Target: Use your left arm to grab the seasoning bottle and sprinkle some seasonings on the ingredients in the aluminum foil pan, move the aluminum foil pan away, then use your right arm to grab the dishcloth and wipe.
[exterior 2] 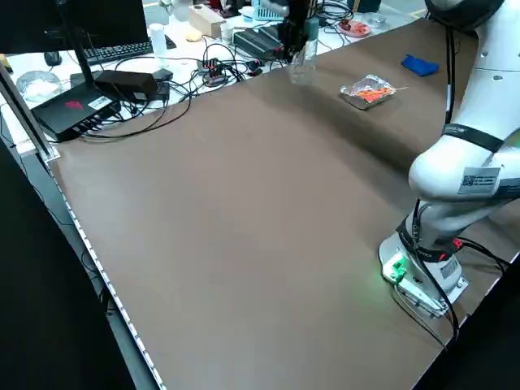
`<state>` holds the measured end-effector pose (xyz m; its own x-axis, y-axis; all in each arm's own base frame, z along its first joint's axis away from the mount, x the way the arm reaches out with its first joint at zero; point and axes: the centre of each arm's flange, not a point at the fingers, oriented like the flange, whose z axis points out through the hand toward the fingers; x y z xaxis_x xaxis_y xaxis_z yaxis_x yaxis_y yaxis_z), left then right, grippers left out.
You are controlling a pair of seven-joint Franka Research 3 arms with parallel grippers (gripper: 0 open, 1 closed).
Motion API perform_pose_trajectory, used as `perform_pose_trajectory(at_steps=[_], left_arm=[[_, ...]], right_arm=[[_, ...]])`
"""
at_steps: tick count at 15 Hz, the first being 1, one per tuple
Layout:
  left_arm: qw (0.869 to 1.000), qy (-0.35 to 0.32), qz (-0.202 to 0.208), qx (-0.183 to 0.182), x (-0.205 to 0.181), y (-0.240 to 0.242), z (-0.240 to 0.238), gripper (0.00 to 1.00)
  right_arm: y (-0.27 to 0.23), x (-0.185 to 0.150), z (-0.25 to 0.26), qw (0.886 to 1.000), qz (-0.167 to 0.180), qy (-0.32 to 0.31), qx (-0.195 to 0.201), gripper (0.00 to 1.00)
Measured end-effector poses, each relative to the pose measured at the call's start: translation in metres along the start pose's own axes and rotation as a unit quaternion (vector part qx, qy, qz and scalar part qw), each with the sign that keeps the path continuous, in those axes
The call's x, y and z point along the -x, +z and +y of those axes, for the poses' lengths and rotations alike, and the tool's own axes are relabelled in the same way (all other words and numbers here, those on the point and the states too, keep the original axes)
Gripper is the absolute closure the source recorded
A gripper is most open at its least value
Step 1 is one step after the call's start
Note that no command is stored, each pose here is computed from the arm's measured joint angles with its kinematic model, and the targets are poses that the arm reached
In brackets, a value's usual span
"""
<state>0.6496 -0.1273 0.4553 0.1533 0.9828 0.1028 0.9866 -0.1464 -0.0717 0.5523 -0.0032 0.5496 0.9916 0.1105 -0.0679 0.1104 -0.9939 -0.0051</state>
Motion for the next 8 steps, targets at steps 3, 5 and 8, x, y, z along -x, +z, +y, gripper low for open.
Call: perform_pose_trajectory(at_steps=[3, 5, 8], left_arm=[[0.999, -0.015, -0.002, 0.035, -0.028, 0.050, 0.008, 0.78], [0.999, -0.019, -0.005, 0.044, -0.032, 0.063, 0.011, 0.78], [0.997, -0.037, 0.004, 0.065, -0.049, 0.113, 0.025, 0.78]], right_arm=[[0.000, 0.000, 0.000, 1.000, 0.000, 0.000, 0.000, 0.00], [0.000, 0.000, 0.000, 1.000, 0.000, 0.000, 0.000, 0.00], [0.001, -0.001, 0.000, 1.000, -0.001, 0.000, 0.000, 0.00]])
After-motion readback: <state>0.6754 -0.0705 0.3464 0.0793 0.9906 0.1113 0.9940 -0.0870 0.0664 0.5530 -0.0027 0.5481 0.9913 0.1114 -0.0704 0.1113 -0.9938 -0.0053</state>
